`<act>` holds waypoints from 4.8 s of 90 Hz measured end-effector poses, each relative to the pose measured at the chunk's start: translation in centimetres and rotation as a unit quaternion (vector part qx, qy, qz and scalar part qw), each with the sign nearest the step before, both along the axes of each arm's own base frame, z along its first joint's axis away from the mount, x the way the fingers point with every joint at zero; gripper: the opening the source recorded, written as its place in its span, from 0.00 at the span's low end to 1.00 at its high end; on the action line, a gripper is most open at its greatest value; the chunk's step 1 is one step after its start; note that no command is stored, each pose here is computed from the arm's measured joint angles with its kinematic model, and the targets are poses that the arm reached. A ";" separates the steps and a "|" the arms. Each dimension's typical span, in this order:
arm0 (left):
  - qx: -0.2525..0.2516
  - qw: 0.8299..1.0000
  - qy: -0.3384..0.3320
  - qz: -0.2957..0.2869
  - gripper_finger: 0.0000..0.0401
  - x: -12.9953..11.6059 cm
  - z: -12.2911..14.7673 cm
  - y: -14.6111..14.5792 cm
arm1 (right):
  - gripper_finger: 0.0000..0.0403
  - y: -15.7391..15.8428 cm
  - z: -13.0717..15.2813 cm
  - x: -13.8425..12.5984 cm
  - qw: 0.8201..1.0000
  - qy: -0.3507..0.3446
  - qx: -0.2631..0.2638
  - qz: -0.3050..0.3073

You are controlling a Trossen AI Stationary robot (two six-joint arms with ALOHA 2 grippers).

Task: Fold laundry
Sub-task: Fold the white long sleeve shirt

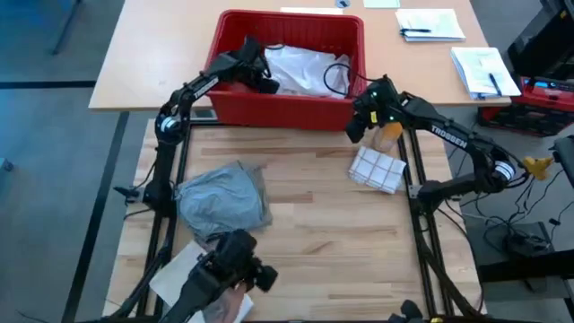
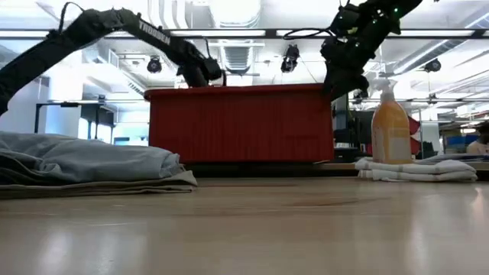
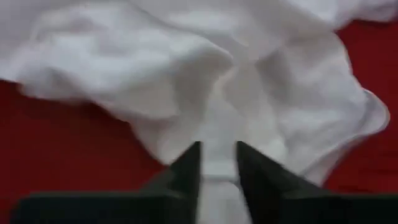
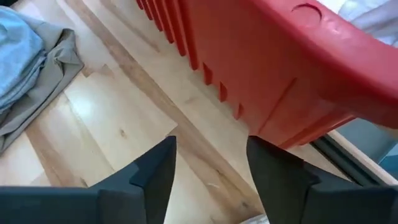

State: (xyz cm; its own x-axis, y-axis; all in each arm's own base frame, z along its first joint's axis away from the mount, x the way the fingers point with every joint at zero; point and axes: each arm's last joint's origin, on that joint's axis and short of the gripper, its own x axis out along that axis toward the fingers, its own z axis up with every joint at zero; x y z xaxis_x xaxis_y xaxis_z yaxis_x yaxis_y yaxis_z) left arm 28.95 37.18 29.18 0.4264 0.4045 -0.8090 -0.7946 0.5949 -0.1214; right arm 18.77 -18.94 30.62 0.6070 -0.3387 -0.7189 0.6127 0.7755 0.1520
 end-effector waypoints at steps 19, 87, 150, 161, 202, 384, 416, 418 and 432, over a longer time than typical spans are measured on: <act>-0.026 1.000 -0.007 0.004 0.01 -0.2 0.8 -3.1 | 0.39 0.3 -0.1 -0.2 1.000 0.008 0.013 0.005; -0.056 0.995 -0.079 0.021 0.00 -7.8 1.6 -16.6 | 0.20 0.1 4.8 0.5 0.988 -0.075 -0.091 0.105; -0.004 0.986 0.056 0.155 0.97 -6.6 -3.7 -6.2 | 0.47 -1.3 3.0 2.1 0.993 -0.100 0.010 0.055; 0.027 0.983 0.060 0.170 0.89 -6.1 -4.2 -5.6 | 0.63 -1.3 3.1 2.1 0.993 -0.102 0.011 0.059; 0.042 0.984 0.065 0.163 0.75 -5.6 -5.3 -5.3 | 0.83 -1.4 3.3 2.1 0.994 -0.102 0.007 0.040; 0.282 0.907 -0.301 0.086 0.00 -11.2 28.2 -22.2 | 0.82 -1.7 4.2 2.3 0.991 -0.127 -0.019 0.042; 0.217 0.872 -0.403 -0.175 0.00 -9.9 28.3 -32.4 | 0.81 -1.7 4.2 2.3 0.991 -0.127 -0.020 0.042; 0.212 0.870 -0.399 -0.196 0.00 -9.3 28.0 -33.1 | 0.81 -1.7 4.2 2.3 0.991 -0.127 -0.020 0.042; 0.196 0.839 -0.371 -0.346 0.00 -5.4 25.4 -39.7 | 0.82 -1.7 4.2 2.3 0.991 -0.127 -0.020 0.042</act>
State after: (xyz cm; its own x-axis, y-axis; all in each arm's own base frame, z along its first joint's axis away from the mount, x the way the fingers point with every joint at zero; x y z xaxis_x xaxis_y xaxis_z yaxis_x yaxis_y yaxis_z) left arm 23.53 -2.52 54.57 0.9964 0.0252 -0.0804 -0.0345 0.9926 -0.1167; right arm 21.09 -20.61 34.81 0.7942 -0.3036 -0.5263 0.4912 0.8307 0.2621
